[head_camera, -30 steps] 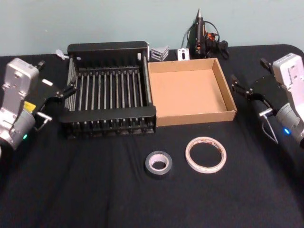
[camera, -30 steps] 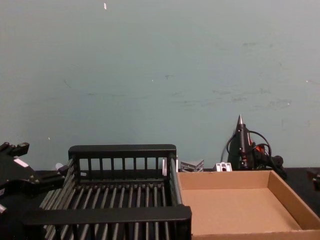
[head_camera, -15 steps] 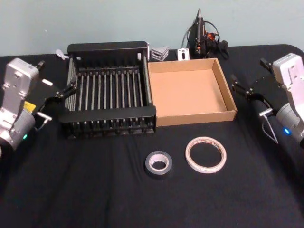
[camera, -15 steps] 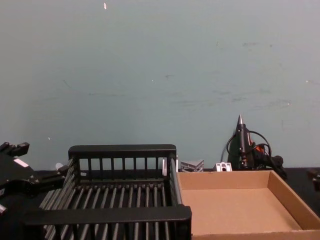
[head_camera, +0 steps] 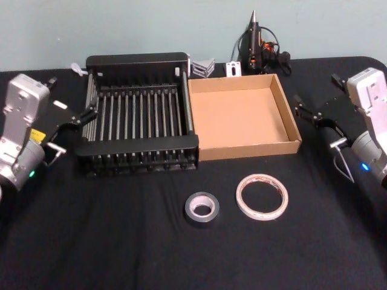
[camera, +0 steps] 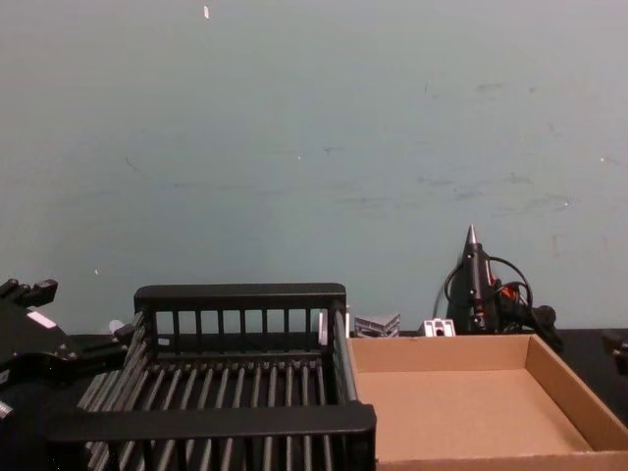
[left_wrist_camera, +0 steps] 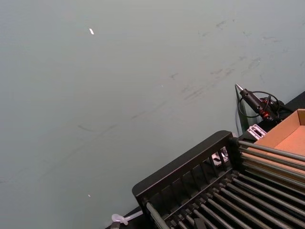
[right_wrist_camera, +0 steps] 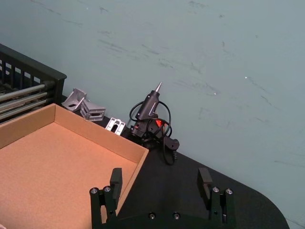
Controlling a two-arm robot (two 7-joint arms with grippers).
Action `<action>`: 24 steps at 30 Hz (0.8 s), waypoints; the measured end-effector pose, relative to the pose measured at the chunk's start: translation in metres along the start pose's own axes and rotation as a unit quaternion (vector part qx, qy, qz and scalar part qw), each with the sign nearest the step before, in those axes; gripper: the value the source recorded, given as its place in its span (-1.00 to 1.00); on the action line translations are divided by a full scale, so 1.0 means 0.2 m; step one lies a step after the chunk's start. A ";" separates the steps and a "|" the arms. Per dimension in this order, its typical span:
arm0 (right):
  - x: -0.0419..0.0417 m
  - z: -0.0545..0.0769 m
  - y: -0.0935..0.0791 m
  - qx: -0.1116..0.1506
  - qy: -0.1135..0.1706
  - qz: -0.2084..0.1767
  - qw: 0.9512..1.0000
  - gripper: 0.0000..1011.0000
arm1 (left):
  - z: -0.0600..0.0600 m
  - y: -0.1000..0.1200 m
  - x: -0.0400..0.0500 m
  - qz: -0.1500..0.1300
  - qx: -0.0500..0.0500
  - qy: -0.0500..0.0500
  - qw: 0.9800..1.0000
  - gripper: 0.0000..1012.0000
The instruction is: Pick up the white tape and place it into the black box , Pick up the silver tape and place it into the brown box.
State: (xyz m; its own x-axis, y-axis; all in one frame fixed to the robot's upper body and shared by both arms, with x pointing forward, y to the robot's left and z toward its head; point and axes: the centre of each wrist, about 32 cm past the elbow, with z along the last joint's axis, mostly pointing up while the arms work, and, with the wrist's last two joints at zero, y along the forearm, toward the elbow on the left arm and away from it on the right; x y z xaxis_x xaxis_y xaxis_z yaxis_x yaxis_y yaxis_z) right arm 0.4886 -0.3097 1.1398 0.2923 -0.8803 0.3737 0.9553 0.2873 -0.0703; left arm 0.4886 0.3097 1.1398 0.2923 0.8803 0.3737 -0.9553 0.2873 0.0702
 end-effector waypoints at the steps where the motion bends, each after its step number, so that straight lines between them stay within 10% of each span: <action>1: 0.000 0.00 0.00 0.000 0.000 0.000 1.000 0.98 | 0.00 0.00 0.000 0.000 0.000 0.000 1.000 0.98; 24: 0.000 0.00 0.00 0.000 0.000 0.000 1.000 0.98 | 0.00 0.00 0.000 0.000 0.000 0.000 1.000 0.98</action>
State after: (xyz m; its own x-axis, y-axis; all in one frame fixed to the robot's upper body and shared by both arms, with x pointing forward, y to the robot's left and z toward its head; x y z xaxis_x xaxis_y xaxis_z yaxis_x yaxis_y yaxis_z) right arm 0.4886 -0.3097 1.1398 0.2923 -0.8803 0.3737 0.9552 0.2873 -0.0703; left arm 0.4886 0.3097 1.1398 0.2922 0.8803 0.3737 -0.9553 0.2873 0.0702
